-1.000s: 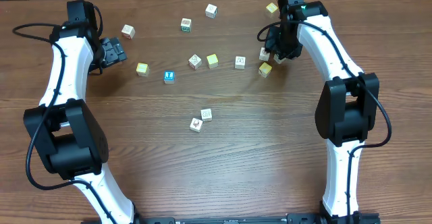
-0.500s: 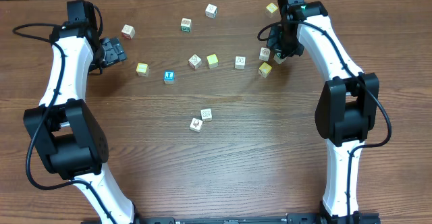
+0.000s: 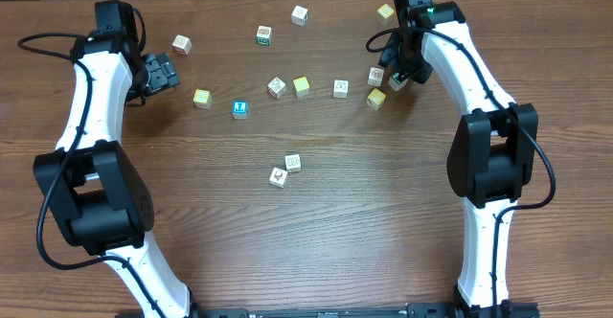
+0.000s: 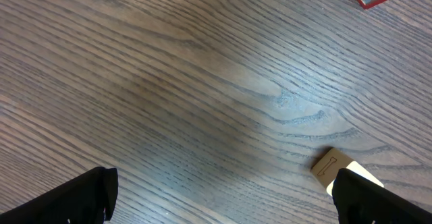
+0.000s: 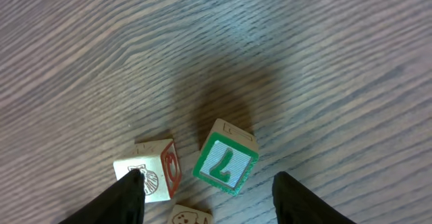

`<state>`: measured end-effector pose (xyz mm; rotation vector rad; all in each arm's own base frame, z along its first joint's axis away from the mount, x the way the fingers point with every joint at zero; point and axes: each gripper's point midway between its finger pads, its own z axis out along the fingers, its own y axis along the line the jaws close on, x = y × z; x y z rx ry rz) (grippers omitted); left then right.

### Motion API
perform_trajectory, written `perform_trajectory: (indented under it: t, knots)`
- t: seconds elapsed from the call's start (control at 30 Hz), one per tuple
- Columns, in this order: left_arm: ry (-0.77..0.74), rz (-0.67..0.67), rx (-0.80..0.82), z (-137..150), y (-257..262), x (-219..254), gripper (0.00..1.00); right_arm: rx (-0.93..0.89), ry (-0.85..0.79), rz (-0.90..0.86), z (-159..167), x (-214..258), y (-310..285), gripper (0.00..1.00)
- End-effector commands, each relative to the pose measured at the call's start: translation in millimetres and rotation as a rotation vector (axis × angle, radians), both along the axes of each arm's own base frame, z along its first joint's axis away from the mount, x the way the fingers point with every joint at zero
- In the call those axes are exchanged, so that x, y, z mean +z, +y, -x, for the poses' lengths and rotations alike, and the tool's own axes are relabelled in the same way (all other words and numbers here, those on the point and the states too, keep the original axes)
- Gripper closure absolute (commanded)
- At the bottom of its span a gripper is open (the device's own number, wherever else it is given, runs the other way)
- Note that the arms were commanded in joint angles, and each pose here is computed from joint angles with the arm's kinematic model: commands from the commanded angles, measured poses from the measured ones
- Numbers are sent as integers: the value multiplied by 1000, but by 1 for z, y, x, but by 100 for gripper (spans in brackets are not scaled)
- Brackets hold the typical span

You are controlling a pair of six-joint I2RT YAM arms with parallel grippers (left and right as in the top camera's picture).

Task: Form a circle
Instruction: 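Lower the right gripper and grasp the green-faced L block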

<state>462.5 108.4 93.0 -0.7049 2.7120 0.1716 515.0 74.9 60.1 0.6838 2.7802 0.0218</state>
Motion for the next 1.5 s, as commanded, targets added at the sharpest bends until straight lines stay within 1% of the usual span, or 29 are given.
perform_trajectory:
  t: [0.0, 0.17, 0.27, 0.6, 0.63, 0.73, 0.8, 1.03, 1.2, 1.47]
  knots:
    - [-2, -8, -9, 1, -1, 3, 0, -46, 37, 23, 3, -17, -10, 44]
    - [-3, -8, -17, 0, -5, 3, 0, -82, 47, 18, 3, -23, -18, 45]
    - [-2, -8, -15, 0, -4, 3, 0, -85, 48, 18, 3, -23, -19, 48]
    - [-2, -8, -14, 0, -3, 3, 0, -70, 40, -6, 1, -22, -13, 48]
    - [-2, -8, -14, 0, -3, 3, 1, -45, 32, -26, -2, -22, -9, 48]
    - [-2, -8, -15, 0, -3, 3, 0, 122, 5, -103, -9, -20, 12, 48]
    - [-2, -8, -14, 0, -3, 3, 0, 143, 2, -94, -10, -20, 12, 49]
    - [-2, -8, -14, 0, -3, 3, 0, 131, 11, -65, -8, -22, 8, 48]
    - [-2, -8, -14, 0, -3, 3, 0, -23, 31, -24, -2, -24, -6, 47]
    - [-2, -8, -15, 0, -3, 3, 0, -55, 44, -2, 1, -25, -11, 47]
